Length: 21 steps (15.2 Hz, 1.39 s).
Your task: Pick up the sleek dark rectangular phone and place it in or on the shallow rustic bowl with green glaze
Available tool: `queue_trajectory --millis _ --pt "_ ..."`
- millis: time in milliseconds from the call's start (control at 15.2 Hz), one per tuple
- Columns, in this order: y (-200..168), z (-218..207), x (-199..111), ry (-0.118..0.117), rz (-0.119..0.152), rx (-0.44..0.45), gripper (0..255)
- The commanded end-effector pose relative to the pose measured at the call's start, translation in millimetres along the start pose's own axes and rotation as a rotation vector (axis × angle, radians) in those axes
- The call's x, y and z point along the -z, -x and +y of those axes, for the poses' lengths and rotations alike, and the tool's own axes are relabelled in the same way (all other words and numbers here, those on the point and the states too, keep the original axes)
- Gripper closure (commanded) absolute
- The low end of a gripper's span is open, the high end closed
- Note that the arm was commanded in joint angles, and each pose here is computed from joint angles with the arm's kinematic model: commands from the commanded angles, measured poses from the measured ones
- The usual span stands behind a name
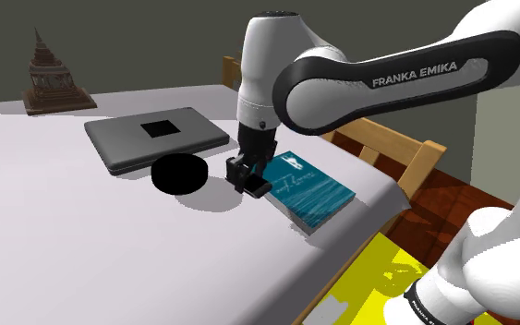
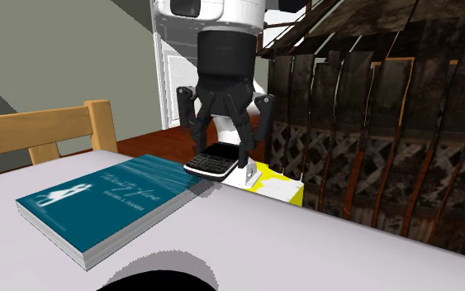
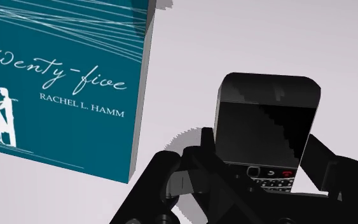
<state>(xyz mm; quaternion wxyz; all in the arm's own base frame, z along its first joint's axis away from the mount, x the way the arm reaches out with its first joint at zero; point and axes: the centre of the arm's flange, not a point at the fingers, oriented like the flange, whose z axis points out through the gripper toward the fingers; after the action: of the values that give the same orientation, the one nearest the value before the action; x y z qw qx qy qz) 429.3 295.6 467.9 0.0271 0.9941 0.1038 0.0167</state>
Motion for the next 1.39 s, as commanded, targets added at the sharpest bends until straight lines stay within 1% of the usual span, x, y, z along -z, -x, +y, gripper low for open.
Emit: queue_trajectory --millis 0,66,1122,1188,1320 --pt "0.7 1.4 10.5 0.000 0.000 0.000 255" --pt "0.6 1.7 15.7 0.000 0.000 0.000 255" --pt "-207.0 -37.4 18.0 0.000 0.000 0.000 255" --pt "-212.5 -38.4 18.0 0.000 0.000 0.000 255" --pt "-212.2 -39.1 7.5 0.000 0.000 0.000 255"
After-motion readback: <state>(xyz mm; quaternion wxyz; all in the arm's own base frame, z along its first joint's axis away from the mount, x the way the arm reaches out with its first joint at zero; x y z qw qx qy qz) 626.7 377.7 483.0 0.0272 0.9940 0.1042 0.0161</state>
